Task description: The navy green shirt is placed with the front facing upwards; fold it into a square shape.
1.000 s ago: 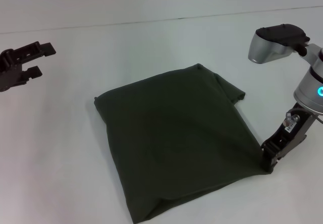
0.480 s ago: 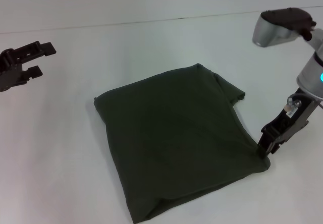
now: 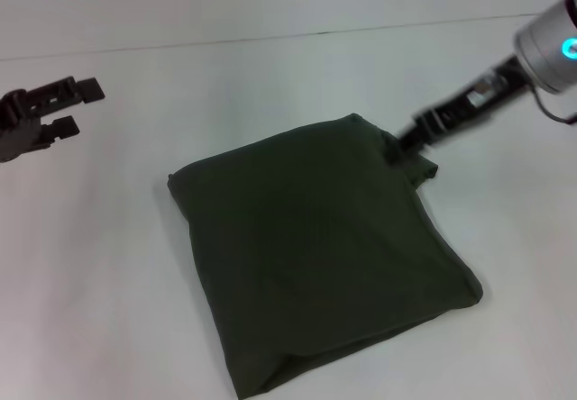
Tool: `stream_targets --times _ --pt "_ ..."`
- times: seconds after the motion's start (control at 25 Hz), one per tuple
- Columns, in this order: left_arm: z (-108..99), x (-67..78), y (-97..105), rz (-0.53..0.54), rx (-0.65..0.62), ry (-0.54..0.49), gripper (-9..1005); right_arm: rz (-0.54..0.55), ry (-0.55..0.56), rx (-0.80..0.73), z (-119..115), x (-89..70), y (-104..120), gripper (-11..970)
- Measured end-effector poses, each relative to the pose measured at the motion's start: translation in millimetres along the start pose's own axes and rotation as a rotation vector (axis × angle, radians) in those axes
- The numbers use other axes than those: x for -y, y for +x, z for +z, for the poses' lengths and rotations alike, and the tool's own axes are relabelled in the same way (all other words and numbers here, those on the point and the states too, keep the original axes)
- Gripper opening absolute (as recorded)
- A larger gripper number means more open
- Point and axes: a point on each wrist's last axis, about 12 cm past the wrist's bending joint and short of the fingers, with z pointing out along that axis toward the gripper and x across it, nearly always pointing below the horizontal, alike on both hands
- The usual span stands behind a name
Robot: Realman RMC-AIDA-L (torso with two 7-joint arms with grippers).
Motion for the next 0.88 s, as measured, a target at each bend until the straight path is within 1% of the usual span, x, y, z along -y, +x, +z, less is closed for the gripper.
stream_targets --times 0.12,0.24,0.32,0.44,0.52,0.64,0.72,0.8,0.88 --pt "-10 -1.2 5 0.121 0.002 0.034 949 -0.066 -0.082 0.151 5 -0.6 0 371" --pt "-29 -5.7 16 0.256 0.012 0.072 948 -0.143 -0.152 0.286 10 1.9 8 371" --pt "-42 -6.2 28 0.346 -0.015 0.118 948 -0.210 -0.198 0.337 12 3.2 18 371" --pt "-60 -8.9 50 0.444 -0.040 0.171 948 -0.303 -0.247 0.397 13 8.8 44 372" --pt "-68 -11.9 70 0.484 -0.029 0.195 949 -0.355 -0.279 0.448 18 12.5 61 372" --pt "-69 -17.6 94 0.474 -0.008 0.200 949 -0.377 -0.348 0.530 29 17.7 87 371" --pt "-67 -19.7 105 0.466 -0.004 0.205 949 -0.394 -0.413 0.568 36 17.3 103 371" --pt "-62 -18.6 111 0.477 -0.016 0.229 948 -0.450 -0.456 0.575 41 14.3 116 497" --pt "-56 -16.4 117 0.503 -0.037 0.261 947 -0.523 -0.476 0.559 50 9.9 130 578"
